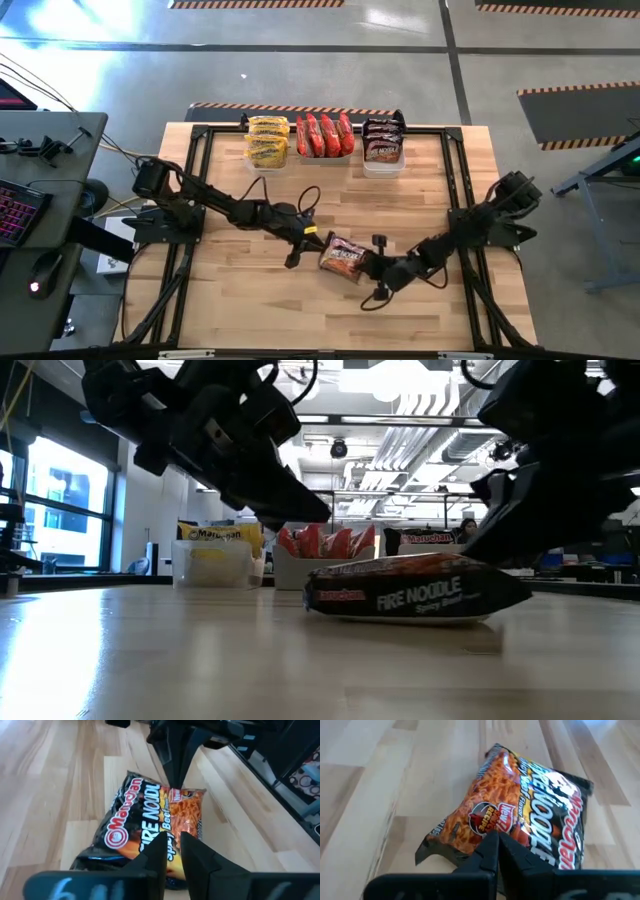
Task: Sort Maruchan noodles
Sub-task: Put the black noodle pack into the white bin
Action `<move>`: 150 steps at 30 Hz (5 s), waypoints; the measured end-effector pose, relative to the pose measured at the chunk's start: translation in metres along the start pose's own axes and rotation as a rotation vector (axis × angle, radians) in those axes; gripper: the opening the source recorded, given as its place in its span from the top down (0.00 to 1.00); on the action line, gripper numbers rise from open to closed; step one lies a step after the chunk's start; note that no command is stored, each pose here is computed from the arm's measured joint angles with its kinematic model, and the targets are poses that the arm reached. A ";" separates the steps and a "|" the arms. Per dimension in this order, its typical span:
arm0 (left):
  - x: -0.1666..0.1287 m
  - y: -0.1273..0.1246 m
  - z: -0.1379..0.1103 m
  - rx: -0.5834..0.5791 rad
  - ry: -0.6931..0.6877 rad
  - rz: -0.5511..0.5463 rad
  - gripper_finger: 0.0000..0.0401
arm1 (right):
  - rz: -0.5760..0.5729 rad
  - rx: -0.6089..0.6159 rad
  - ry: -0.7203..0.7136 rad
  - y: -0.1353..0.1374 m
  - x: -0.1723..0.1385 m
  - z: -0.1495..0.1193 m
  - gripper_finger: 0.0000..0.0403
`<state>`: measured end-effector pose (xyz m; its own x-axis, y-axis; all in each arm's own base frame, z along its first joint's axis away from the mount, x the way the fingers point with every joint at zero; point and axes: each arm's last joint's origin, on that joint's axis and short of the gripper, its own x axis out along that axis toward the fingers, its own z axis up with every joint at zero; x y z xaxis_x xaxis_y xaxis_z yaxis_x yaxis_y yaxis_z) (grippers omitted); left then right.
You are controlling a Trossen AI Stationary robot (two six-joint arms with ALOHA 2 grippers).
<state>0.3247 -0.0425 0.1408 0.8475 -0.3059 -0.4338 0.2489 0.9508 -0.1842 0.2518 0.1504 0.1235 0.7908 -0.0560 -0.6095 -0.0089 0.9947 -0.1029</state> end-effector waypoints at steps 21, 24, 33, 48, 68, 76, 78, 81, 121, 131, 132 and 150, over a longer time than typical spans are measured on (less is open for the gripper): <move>-0.008 0.059 0.004 -0.190 0.154 0.073 0.51 | 0.135 -0.026 -0.121 -0.030 -0.024 0.041 1.00; -0.006 0.072 0.007 -0.222 0.151 0.088 0.49 | 0.134 -0.009 -0.110 -0.039 -0.020 0.042 1.00; 0.012 0.080 0.001 -0.048 0.190 0.026 0.48 | 0.155 -0.022 -0.100 -0.053 -0.014 0.044 1.00; 0.031 0.068 -0.007 0.247 0.230 -0.049 0.50 | 0.181 0.014 -0.094 -0.053 -0.014 0.044 1.00; 0.037 0.066 -0.008 0.422 0.215 0.011 0.98 | 0.078 0.454 0.041 -0.084 -0.004 0.037 0.58; 0.031 0.055 0.010 0.507 0.166 0.049 1.00 | 0.106 0.619 0.116 -0.096 0.000 0.024 0.43; 0.029 0.052 0.014 0.521 0.152 0.049 1.00 | 0.115 0.628 0.107 -0.098 0.000 0.015 0.43; 0.028 0.051 0.015 0.477 0.155 0.071 1.00 | 0.166 0.661 0.026 -0.102 0.001 0.006 0.43; 0.046 0.095 -0.005 -0.166 0.220 -0.121 0.98 | 0.177 0.725 -0.079 -0.111 -0.002 -0.014 0.42; 0.038 0.093 0.017 0.006 0.110 -0.125 1.00 | 0.231 0.770 -0.028 -0.105 -0.003 -0.016 0.37; 0.037 0.092 0.019 0.017 0.104 -0.124 1.00 | 0.232 0.777 -0.027 -0.105 -0.003 -0.016 0.36; 0.031 0.091 0.030 0.030 0.078 -0.084 1.00 | 0.357 0.871 -0.083 -0.103 -0.005 -0.006 0.32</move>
<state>0.3873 0.0357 0.1369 0.7844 -0.3861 -0.4854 0.3322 0.9224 -0.1970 0.2451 0.0478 0.1326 0.8707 0.2377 -0.4305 0.1749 0.6685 0.7228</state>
